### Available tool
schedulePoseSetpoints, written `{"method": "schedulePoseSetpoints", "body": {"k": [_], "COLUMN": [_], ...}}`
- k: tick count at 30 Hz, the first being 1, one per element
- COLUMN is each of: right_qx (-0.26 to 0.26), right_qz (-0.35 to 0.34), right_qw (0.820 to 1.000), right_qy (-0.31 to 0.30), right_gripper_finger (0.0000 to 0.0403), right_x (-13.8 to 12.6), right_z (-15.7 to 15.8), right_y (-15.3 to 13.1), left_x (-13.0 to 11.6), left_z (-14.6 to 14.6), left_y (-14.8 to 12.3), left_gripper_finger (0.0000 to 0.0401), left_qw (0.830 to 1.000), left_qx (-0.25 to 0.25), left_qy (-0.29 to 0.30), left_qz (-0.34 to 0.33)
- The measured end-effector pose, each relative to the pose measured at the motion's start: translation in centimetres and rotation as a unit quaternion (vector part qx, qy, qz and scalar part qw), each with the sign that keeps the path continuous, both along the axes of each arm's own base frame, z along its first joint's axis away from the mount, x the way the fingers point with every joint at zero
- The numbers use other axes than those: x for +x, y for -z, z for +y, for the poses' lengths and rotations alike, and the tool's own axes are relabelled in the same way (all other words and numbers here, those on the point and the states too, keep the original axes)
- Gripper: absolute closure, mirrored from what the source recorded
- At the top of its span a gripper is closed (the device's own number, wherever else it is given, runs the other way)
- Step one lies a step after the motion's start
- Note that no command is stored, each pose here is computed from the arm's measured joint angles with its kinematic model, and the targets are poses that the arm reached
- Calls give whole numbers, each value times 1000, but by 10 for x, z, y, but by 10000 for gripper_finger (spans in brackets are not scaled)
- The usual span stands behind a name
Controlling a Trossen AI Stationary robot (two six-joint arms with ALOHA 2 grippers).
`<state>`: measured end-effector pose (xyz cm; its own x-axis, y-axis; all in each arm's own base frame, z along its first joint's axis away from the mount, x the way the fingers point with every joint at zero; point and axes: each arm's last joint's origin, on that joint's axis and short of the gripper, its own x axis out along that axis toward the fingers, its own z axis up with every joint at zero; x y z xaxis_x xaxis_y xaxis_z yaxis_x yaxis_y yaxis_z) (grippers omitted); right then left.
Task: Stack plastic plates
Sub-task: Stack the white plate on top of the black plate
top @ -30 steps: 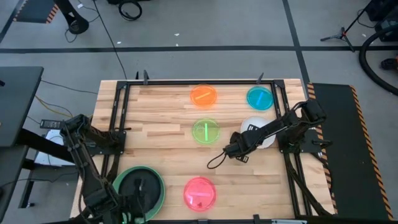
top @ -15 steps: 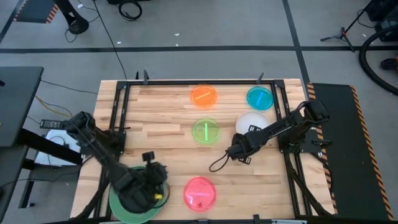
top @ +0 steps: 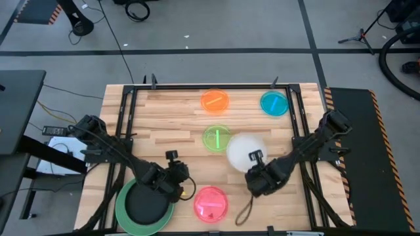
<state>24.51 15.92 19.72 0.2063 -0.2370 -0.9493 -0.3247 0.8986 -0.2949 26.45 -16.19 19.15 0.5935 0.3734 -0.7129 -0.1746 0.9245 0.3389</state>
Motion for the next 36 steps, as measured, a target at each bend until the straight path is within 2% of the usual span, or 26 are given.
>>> {"method": "schedulePoseSetpoints", "body": {"k": [4,7,10,14,18,20,26,36], "right_qx": [32,72,101,104,101,103,121,156], "right_qz": [-20,-30,-27,-23,-24,-33,-59,-93], "right_qw": [998,995,992,992,992,991,987,977], "right_qy": [-59,-67,-66,-64,-67,-74,-87,-116], "right_gripper_finger": [400,400,400,400,400,400,400,400], "right_x": [6,12,15,18,20,24,39,50], "right_z": [14,19,18,15,12,9,-2,-2], "right_y": [-15,-20,-20,-18,-18,-18,-19,-22], "left_x": [12,20,28,37,49,59,77,81], "left_z": [0,3,11,24,30,27,20,14], "left_y": [-4,-7,-8,-7,-5,-7,6,39], "left_gripper_finger": [293,278,239,169,108,91,83,91], "left_qw": [999,997,997,996,992,986,962,964], "left_qx": [7,20,6,-21,20,40,112,109], "left_qy": [36,59,68,77,118,148,233,239], "left_qz": [-28,-43,-41,-27,-35,-67,-85,-43]}}
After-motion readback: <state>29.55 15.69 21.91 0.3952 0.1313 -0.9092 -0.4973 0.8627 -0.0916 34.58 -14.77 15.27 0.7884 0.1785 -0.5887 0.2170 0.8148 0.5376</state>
